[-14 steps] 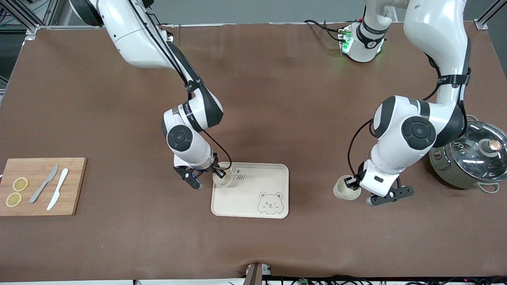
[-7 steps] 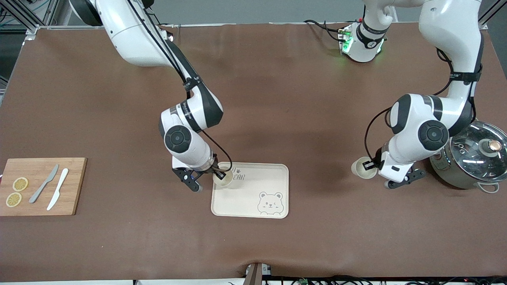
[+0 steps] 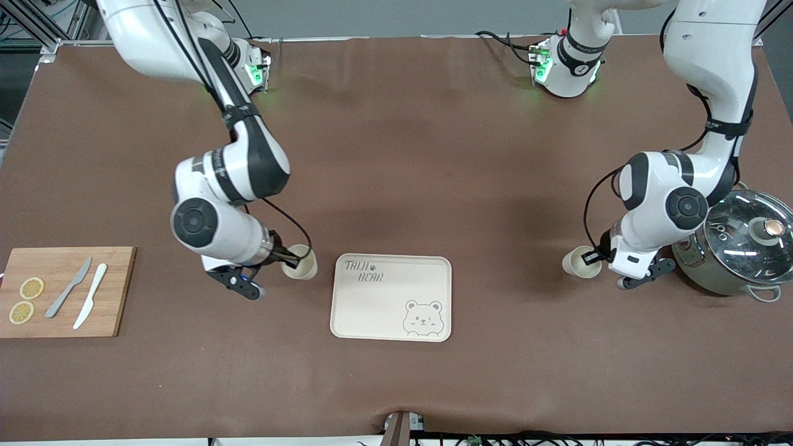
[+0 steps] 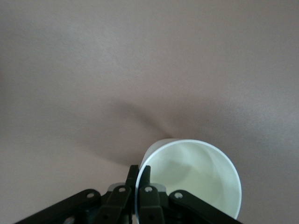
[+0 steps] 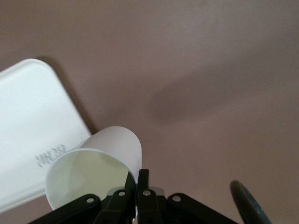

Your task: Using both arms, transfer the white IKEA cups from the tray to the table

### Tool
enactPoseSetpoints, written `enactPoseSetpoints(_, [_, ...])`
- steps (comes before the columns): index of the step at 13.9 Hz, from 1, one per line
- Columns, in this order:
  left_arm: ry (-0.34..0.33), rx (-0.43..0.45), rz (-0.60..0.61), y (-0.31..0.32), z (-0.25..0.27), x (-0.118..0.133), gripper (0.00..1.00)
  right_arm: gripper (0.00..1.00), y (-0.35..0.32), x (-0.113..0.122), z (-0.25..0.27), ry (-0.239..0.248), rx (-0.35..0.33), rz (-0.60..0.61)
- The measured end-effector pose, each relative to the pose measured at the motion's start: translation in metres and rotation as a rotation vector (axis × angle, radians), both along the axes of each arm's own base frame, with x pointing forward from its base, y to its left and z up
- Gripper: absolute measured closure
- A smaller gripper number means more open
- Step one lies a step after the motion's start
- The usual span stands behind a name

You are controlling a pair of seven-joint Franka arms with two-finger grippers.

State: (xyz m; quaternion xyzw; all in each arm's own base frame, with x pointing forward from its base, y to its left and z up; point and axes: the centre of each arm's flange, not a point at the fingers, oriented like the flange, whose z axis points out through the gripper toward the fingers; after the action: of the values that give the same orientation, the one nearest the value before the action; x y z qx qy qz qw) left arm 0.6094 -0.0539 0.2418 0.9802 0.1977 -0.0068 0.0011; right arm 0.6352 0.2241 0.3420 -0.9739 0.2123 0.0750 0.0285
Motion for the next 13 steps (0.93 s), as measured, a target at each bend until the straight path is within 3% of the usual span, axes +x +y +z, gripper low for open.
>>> enactPoseSetpoints(3, [0.003,-0.001,-0.002,-0.001,-0.006,0.0,0.92,0.98,-0.064,-0.026,0.001,0.007,0.026,0.117])
enactPoseSetpoints(8, [-0.015,-0.003,-0.006,-0.005,0.0,0.005,0.43,0.98,-0.177,-0.058,-0.007,0.03,0.026,0.274])
enactPoseSetpoints(12, [-0.086,-0.009,-0.015,-0.007,0.035,0.022,0.03,0.98,-0.27,-0.073,-0.027,0.022,0.057,0.385])
enactPoseSetpoints(13, [-0.115,-0.011,-0.023,-0.007,0.05,0.028,0.0,0.98,-0.288,-0.078,-0.033,0.019,0.066,0.408])
